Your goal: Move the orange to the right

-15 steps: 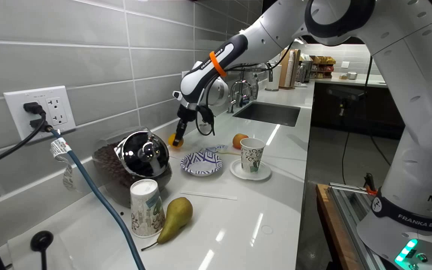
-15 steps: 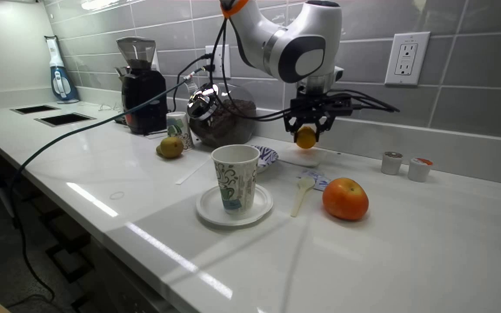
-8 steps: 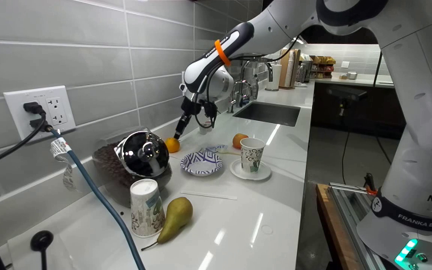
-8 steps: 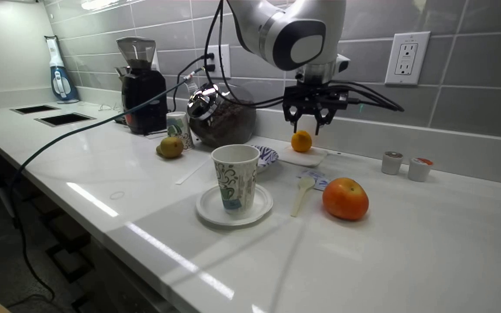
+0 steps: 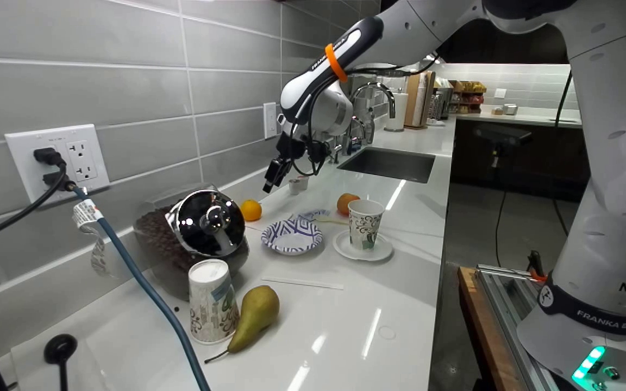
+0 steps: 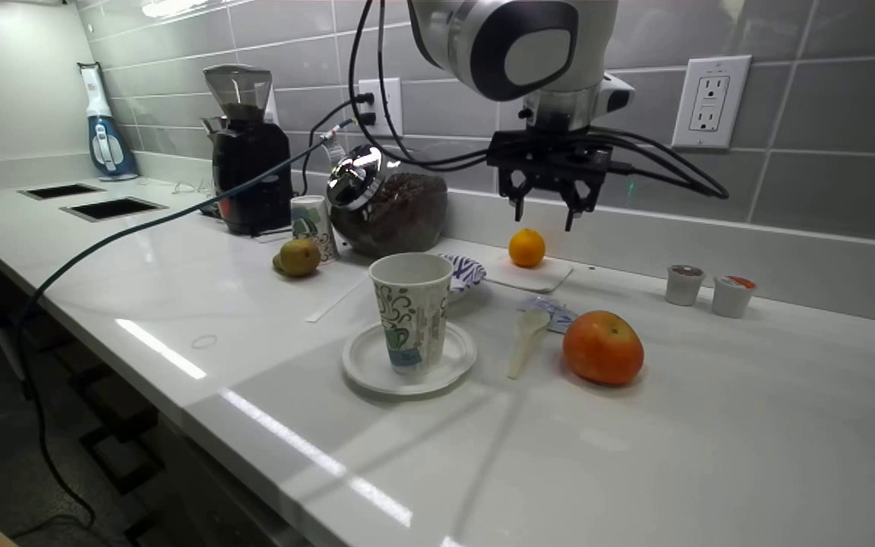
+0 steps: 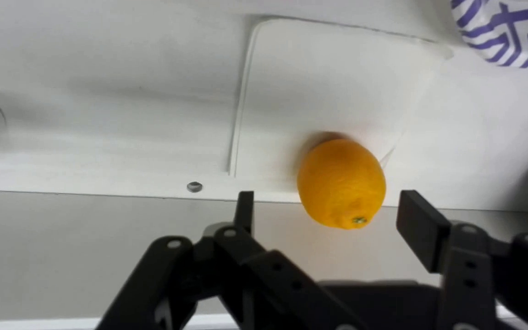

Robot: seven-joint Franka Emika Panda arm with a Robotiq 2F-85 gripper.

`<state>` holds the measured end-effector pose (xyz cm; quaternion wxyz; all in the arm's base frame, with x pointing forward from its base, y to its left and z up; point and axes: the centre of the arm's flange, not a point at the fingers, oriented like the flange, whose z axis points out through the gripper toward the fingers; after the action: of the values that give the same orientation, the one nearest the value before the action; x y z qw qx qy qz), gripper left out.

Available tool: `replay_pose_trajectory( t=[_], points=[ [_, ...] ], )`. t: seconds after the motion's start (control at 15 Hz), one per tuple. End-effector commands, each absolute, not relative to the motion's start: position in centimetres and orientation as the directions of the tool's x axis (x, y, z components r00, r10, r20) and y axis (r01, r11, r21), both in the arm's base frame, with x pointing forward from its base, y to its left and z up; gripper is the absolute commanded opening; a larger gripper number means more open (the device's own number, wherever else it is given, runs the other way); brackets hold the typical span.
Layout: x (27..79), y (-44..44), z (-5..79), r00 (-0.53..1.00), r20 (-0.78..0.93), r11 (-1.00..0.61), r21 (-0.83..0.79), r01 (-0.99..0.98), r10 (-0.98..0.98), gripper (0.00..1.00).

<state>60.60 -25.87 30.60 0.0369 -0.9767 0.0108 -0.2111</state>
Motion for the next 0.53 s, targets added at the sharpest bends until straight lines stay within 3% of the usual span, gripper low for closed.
replay_pose_trajectory(
  t=[0.0,0.2,0.47],
  points=[
    [61.2,-24.4,30.4,0.904,0.423,-0.995,-0.101,-0.027,-0.068,0.86],
    [62.5,-23.2,29.5,0.911,0.407,-0.995,-0.097,-0.023,-0.061,0.96],
    [63.8,-22.8,28.4,0.904,0.415,-0.993,-0.1,-0.065,-0.101,0.98]
  ],
)
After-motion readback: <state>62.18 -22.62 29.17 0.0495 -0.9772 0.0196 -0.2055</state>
